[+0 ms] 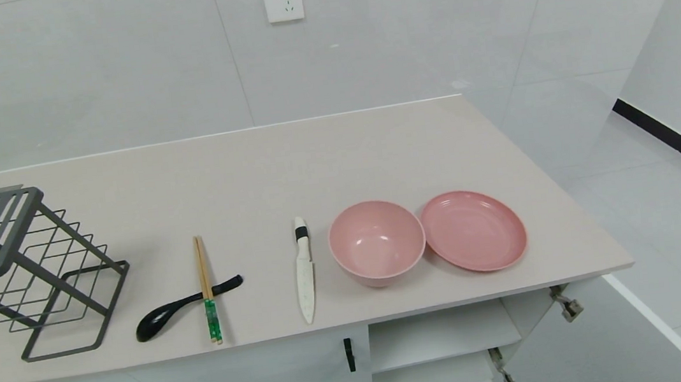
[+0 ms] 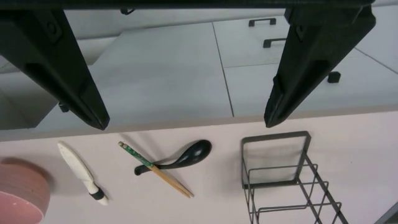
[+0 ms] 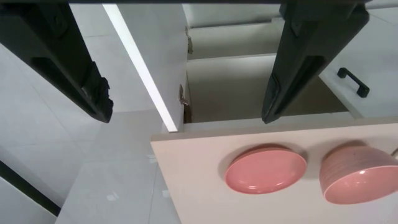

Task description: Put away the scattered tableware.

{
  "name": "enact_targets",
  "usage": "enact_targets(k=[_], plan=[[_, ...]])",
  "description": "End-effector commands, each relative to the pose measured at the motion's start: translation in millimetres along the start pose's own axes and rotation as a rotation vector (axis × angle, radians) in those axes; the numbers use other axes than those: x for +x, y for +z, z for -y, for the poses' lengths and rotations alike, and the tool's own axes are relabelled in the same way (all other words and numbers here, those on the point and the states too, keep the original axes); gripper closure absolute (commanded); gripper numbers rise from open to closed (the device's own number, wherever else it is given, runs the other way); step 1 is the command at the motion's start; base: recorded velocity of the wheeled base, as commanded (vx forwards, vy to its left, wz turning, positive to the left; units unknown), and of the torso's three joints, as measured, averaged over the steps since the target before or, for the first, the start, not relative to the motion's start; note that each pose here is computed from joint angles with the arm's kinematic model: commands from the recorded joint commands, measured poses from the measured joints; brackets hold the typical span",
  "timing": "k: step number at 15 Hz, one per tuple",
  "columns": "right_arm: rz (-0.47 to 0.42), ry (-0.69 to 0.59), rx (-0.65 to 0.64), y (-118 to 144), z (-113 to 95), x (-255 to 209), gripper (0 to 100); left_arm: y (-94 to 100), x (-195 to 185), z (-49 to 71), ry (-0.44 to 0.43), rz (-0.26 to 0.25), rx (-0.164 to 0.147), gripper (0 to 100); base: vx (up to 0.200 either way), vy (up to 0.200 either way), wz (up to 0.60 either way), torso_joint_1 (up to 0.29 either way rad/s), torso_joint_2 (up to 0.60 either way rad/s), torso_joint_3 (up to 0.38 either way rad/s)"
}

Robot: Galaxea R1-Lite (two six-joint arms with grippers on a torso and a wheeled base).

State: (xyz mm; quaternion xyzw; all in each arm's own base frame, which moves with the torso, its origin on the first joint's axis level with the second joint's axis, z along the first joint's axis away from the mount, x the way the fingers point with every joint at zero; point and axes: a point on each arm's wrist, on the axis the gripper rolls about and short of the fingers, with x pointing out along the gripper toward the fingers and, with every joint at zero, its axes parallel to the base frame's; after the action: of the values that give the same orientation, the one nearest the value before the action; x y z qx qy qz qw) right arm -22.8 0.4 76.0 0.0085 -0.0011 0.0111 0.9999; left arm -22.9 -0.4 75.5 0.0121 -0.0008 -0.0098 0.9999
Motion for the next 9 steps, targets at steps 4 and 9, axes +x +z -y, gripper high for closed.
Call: enact_targets(k=[4, 9], plan=[[-0.001, 0.001, 0.000, -0.2, 0.0, 0.1, 0, 0.0, 0.1, 0.0, 0.001, -0.001, -0.007, 0, 0.000, 0.000, 0.00, 0.055, -0.01, 0.043], [0.002, 0.006, 0.001, 0.2, -0.1, -0.1, 0, 0.0, 0.1, 0.1, 0.000, -0.001, -0.009, 0, 0.000, 0.000, 0.00, 0.233, -0.03, 0.183]])
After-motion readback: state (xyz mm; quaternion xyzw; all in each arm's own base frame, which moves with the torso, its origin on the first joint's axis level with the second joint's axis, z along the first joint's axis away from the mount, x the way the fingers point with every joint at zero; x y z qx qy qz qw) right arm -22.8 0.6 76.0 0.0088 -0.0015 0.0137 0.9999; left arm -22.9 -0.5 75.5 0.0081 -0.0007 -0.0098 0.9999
